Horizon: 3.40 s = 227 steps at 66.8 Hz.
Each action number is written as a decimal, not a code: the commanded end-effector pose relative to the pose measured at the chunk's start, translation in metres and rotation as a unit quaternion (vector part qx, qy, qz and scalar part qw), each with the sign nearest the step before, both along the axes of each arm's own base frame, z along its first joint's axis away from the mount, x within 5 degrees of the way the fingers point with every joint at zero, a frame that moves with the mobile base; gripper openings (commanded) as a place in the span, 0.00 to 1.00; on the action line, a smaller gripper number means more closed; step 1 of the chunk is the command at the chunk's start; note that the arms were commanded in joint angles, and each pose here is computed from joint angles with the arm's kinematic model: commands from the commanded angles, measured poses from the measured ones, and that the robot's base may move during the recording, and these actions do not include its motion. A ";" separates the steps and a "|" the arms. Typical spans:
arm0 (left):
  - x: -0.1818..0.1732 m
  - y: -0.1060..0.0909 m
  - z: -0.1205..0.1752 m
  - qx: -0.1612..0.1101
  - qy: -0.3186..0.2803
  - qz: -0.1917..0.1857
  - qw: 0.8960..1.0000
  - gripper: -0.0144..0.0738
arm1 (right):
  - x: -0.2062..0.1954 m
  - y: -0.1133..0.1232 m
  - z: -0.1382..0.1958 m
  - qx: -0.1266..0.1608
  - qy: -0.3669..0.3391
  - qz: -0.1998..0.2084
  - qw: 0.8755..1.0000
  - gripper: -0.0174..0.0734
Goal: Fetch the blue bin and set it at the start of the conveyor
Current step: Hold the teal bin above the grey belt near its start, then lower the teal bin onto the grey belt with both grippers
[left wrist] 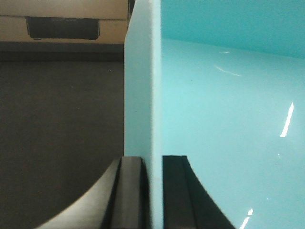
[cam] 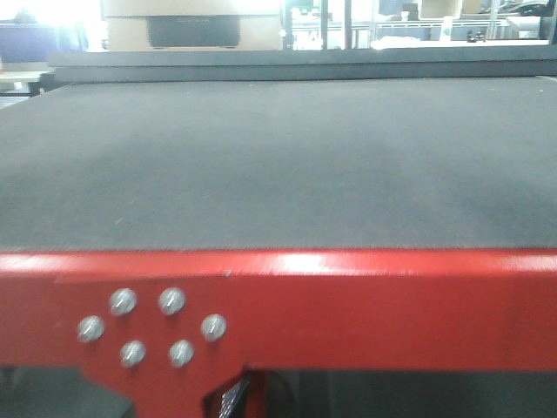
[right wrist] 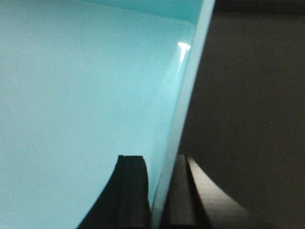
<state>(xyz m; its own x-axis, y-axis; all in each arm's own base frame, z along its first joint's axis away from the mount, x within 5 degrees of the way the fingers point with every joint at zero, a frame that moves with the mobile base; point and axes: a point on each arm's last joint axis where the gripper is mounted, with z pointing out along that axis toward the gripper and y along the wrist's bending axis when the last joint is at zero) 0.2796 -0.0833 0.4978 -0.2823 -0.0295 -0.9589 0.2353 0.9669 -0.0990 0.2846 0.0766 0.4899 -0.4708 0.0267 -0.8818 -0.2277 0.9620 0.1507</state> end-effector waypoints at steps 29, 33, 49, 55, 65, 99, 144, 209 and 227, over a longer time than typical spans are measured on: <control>-0.007 0.000 0.013 -0.028 -0.034 -0.005 0.999 0.04 | -0.002 -0.002 0.009 -0.009 -0.038 0.001 0.999 0.03; -0.007 0.000 0.013 -0.028 -0.034 -0.005 0.999 0.04 | -0.002 -0.002 0.009 -0.009 -0.038 0.001 0.999 0.03; -0.007 0.000 0.013 -0.028 -0.034 -0.005 0.999 0.04 | -0.002 -0.002 0.009 -0.009 -0.038 0.001 0.999 0.03; -0.007 0.000 0.013 -0.028 -0.034 -0.005 0.999 0.04 | -0.002 -0.002 0.009 -0.009 -0.038 0.001 0.999 0.03; -0.007 0.000 0.013 -0.028 -0.034 -0.005 0.999 0.04 | -0.002 -0.002 0.009 -0.009 -0.038 0.001 0.999 0.03; -0.007 0.000 0.013 -0.028 -0.034 -0.005 0.999 0.04 | -0.002 -0.002 0.009 -0.009 -0.038 0.001 0.999 0.03; -0.007 0.000 0.013 -0.028 -0.034 -0.005 0.999 0.04 | -0.001 -0.002 0.011 -0.007 -0.046 0.000 0.999 0.03; 0.019 -0.011 -0.193 0.029 0.261 -0.001 0.965 0.04 | 0.034 0.006 -0.169 -0.066 0.188 0.001 0.980 0.03; 0.030 -0.014 -0.214 0.044 0.287 0.001 0.957 0.09 | 0.051 0.010 -0.198 -0.075 0.224 0.001 0.972 0.10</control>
